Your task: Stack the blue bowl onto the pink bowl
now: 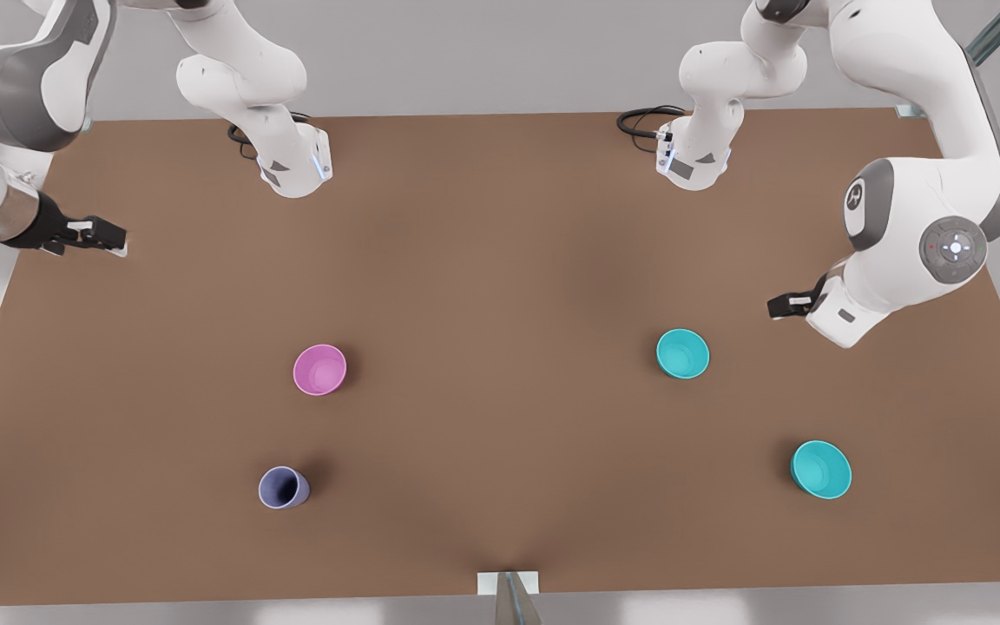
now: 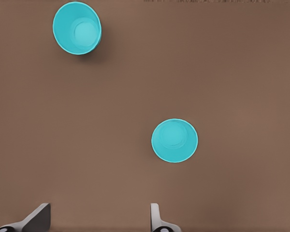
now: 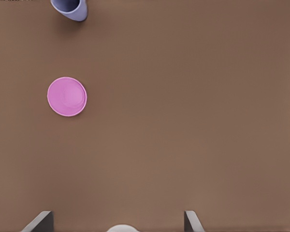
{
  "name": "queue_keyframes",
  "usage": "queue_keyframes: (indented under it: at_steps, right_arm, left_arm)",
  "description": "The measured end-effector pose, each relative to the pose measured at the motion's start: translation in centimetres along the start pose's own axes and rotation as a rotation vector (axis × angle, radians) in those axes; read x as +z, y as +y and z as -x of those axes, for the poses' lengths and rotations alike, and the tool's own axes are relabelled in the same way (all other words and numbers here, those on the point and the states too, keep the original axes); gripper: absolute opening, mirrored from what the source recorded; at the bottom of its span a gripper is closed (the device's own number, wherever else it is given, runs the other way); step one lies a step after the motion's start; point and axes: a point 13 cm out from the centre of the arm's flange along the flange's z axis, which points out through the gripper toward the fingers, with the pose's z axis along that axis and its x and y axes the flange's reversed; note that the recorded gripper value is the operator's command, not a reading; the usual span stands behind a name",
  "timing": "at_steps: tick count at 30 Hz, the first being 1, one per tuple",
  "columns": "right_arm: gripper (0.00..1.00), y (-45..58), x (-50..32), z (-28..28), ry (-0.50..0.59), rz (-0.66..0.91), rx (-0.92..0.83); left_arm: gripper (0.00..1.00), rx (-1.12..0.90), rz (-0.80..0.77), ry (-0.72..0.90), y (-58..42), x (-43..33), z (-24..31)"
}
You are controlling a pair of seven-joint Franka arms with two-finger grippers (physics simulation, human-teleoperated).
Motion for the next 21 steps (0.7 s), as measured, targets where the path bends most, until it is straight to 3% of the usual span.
queue_keyframes:
  at_steps: [4,9,12,16,21]
  right_arm:
    - [1.0,-1.0,1.5,1.0,0.031,-0.001,0.018]
    - [1.0,7.5,15.6,3.7,0.289,0.03,-0.07]
    - [1.0,9.1,24.5,1.9,0.355,0.084,-0.035]
    - [1.0,10.9,32.7,2.4,0.269,0.089,0.001]
    - [1.0,13.3,36.7,9.1,0.131,0.091,0.05]
  left_arm:
    - [1.0,-0.004,0.0,-0.004,0.0,-0.1,0.1]
    - [1.0,-0.007,-0.001,-0.007,0.0,-0.1,0.1]
    - [1.0,-0.006,-0.001,-0.008,0.0,-0.1,0.2]
    - [1.0,-0.006,-0.001,-0.008,0.0,-0.1,0.2]
    - [1.0,-0.005,-0.001,-0.009,0.0,-0.1,0.2]
